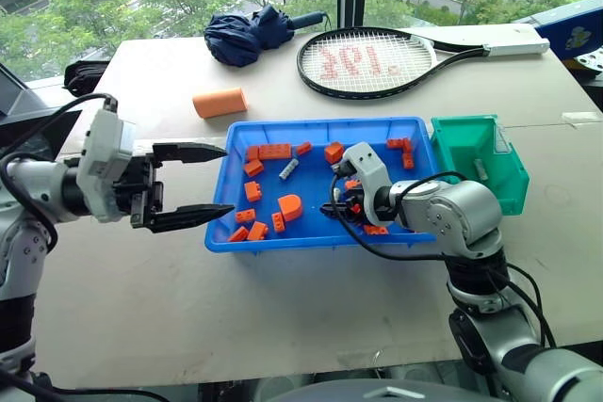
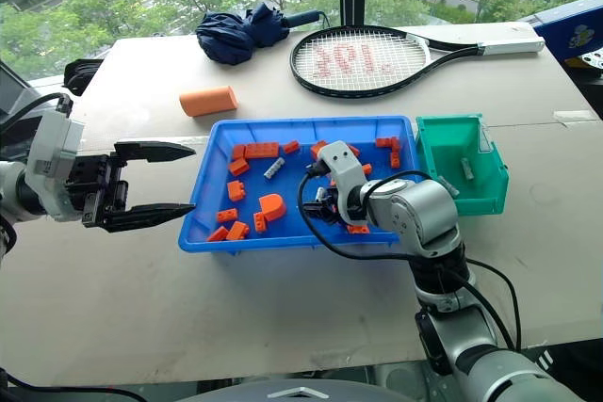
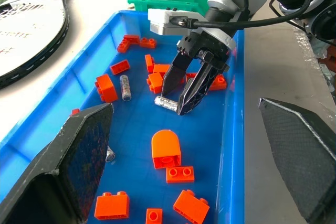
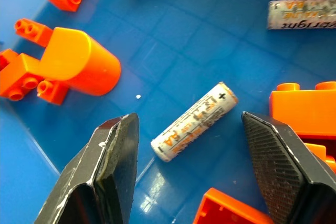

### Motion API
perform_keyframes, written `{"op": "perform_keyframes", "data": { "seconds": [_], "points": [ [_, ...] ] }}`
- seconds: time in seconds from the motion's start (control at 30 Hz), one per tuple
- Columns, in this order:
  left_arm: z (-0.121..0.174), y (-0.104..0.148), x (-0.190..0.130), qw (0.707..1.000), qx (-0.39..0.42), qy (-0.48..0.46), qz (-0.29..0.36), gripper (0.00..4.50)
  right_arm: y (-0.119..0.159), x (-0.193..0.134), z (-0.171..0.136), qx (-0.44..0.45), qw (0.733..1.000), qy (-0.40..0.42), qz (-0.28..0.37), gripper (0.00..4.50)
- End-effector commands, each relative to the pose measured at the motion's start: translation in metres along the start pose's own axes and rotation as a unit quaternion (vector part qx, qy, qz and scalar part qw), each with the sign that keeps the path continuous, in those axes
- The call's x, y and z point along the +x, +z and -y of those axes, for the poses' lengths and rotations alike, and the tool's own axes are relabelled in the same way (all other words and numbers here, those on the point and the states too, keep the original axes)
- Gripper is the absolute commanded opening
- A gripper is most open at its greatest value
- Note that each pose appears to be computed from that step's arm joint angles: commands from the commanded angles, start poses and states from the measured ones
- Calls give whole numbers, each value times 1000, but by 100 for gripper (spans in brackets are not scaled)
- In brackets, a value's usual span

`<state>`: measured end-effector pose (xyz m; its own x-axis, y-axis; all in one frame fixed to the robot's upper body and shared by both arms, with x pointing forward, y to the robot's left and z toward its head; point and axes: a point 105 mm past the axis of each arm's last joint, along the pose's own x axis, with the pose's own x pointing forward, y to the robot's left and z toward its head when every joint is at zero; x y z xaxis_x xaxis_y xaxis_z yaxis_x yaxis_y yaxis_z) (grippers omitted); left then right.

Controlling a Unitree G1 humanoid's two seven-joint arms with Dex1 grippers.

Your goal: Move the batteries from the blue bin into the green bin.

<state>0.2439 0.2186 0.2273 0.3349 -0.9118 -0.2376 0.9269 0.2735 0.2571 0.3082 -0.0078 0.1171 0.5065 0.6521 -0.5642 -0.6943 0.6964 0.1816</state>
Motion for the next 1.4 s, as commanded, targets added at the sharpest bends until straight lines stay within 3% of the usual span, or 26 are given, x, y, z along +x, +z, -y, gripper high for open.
{"op": "perform_keyframes", "data": {
  "seconds": [0.03,0.13,0.17,0.23,0.4,0.7,0.97,1.17,1.4],
  "points": [
    [-2,8,-2,1000,22,3,4,450,0,5,-2,-16,1000,-7,1,310],
    [-2,9,-2,1000,23,3,5,450,0,10,-4,-34,999,-12,-1,310],
    [-2,9,-2,1000,23,4,5,450,-1,11,-5,-44,999,-13,-3,287],
    [-2,9,-3,1000,23,4,4,450,-4,12,-7,-55,998,-10,-8,230],
    [-2,9,-3,1000,24,5,5,450,-9,11,-5,-85,996,-12,-21,8],
    [-3,10,-1,1000,25,2,9,450,4,5,-5,-102,995,-13,4,8],
    [-4,19,4,999,27,-7,36,450,70,-42,-18,-98,987,28,127,8],
    [-5,38,16,996,27,-25,77,450,100,-122,47,-84,973,-98,191,8],
    [3,61,33,990,16,-64,123,450,69,-178,122,-29,959,-226,169,8]
  ]
}}
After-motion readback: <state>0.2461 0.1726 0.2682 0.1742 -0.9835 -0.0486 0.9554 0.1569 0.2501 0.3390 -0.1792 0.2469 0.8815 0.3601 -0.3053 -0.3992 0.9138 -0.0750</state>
